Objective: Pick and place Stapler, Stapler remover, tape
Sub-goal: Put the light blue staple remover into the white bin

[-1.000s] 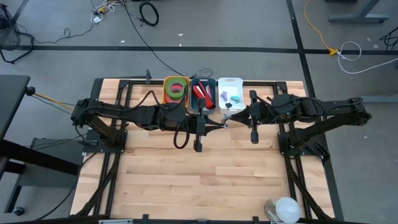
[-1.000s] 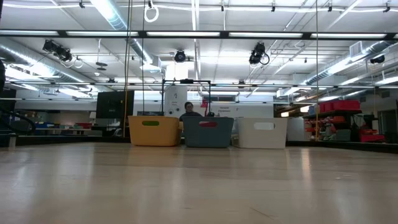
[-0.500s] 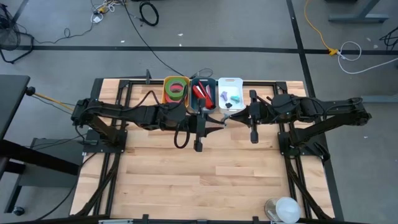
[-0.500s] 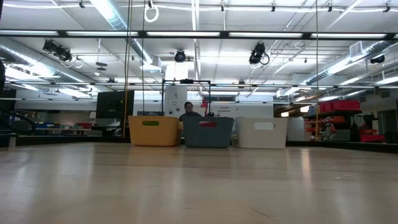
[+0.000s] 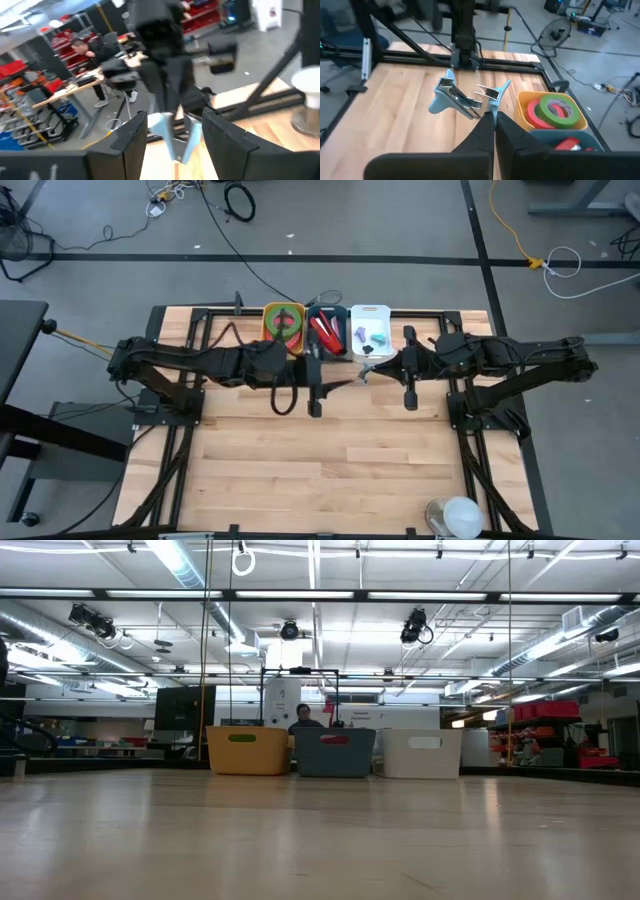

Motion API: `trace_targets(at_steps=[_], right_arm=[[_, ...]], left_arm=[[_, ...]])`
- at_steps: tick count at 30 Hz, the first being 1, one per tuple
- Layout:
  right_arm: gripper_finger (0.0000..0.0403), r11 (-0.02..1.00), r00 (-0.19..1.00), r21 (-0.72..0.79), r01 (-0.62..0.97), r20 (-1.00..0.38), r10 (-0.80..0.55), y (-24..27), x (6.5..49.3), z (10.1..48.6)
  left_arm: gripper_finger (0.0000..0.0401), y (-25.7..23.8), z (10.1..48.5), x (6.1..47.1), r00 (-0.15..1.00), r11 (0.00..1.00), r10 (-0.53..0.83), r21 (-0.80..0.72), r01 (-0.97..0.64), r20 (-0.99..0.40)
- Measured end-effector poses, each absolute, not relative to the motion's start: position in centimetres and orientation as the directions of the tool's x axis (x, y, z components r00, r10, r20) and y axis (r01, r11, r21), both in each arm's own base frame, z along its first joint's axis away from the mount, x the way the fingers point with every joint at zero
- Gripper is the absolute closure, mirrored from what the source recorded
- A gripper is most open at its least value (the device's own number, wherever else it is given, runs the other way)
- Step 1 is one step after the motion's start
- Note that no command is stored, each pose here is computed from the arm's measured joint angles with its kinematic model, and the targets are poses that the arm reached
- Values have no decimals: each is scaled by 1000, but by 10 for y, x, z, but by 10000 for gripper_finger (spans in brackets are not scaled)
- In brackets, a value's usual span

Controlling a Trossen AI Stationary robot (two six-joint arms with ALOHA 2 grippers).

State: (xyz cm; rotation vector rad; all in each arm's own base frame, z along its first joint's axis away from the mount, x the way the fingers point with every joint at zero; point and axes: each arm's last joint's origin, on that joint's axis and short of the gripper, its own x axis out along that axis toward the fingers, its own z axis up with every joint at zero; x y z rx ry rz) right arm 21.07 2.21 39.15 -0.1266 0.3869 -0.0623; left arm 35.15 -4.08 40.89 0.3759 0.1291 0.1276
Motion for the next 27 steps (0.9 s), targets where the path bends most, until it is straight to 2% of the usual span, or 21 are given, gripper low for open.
trace_targets(at_steps=[10, 20, 27], right_arm=[[399, 973, 853, -126, 193, -469, -230, 0, 207, 381], [400, 932, 785, -103, 347, -512, -349, -51, 211, 374], [400, 885, 682, -127, 447, -591, -430, -96, 222, 354]], left_arm=[[218, -35, 431, 331, 985, 961, 168, 229, -156, -32], [223, -35, 431, 331, 985, 961, 168, 229, -155, -36], [223, -35, 431, 331, 985, 961, 168, 229, -155, -38]])
